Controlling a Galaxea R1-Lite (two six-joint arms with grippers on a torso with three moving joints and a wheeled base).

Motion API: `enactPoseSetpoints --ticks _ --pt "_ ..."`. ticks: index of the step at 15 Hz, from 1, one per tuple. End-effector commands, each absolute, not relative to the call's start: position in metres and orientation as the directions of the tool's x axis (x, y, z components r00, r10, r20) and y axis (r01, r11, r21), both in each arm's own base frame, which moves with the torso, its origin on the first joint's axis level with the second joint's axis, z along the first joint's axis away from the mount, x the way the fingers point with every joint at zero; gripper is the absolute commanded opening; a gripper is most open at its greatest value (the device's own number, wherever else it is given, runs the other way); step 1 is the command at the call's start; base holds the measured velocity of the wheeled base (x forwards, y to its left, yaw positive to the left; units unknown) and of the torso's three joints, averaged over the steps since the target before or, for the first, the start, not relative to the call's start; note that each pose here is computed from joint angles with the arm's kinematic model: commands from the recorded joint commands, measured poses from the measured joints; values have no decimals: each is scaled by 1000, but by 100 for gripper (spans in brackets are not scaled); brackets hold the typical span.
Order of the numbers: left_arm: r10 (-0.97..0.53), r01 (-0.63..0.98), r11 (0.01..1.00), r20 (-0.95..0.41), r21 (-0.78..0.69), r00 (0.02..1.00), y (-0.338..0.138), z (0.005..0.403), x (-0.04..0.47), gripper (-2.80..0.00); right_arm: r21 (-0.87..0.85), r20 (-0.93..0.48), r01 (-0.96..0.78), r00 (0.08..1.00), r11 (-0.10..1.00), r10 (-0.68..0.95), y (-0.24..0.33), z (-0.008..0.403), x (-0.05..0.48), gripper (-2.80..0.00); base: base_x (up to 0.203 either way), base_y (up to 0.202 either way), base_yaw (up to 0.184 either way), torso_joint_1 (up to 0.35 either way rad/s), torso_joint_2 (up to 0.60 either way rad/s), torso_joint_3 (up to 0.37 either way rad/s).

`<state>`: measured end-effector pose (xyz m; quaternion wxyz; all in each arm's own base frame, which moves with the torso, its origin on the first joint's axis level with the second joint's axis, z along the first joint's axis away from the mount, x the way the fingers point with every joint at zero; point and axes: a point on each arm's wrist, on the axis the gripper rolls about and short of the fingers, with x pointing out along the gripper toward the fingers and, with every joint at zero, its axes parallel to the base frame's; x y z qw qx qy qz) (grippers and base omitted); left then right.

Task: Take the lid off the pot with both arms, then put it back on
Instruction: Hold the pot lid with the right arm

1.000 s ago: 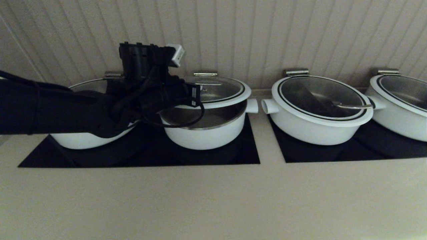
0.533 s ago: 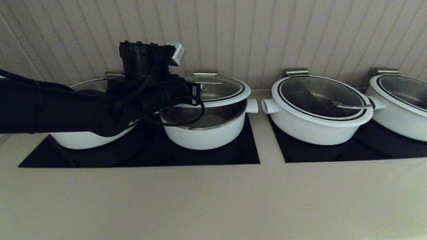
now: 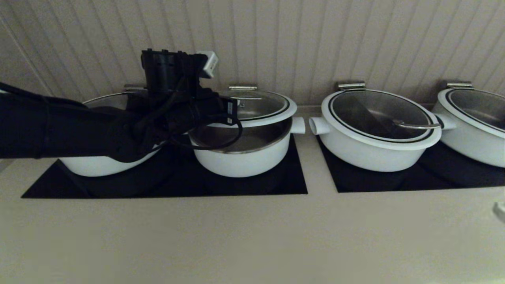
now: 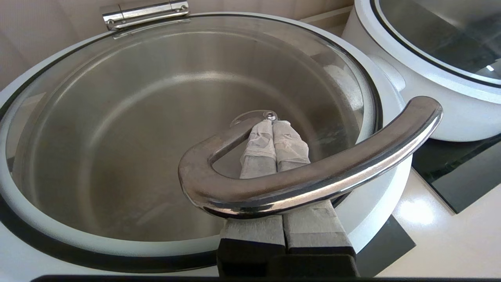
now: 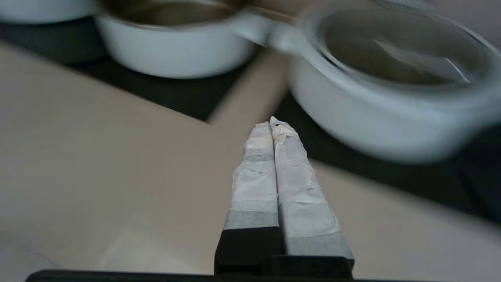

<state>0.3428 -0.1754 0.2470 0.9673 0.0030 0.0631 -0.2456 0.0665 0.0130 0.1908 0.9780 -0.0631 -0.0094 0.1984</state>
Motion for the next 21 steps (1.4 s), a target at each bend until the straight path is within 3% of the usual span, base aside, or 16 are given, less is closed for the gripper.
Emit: enactPoseSetpoints --ticks 1,7,12,17,21 --pt "-476 477 879 -121 -25 871 -176 247 343 -280 -132 -148 -549 834 826 531 24 189 130 -280 0 0 0 0 0 0" --pt "-469 470 882 -122 -26 874 -173 247 344 -280 -197 -191 -779 625 595 757 75 187 219 -280 0 0 0 0 0 0" --pt "-468 469 883 -124 -26 875 -173 246 344 -280 -213 -47 -856 490 471 870 148 169 272 -280 0 0 0 0 0 0" --pt "-451 451 892 -124 -24 884 -172 246 345 -280 -246 30 -870 433 426 901 190 153 302 -280 0 0 0 0 0 0" --pt "-449 450 893 -121 -24 885 -172 247 344 -280 -257 52 -855 454 451 890 198 147 315 -280 0 0 0 0 0 0"
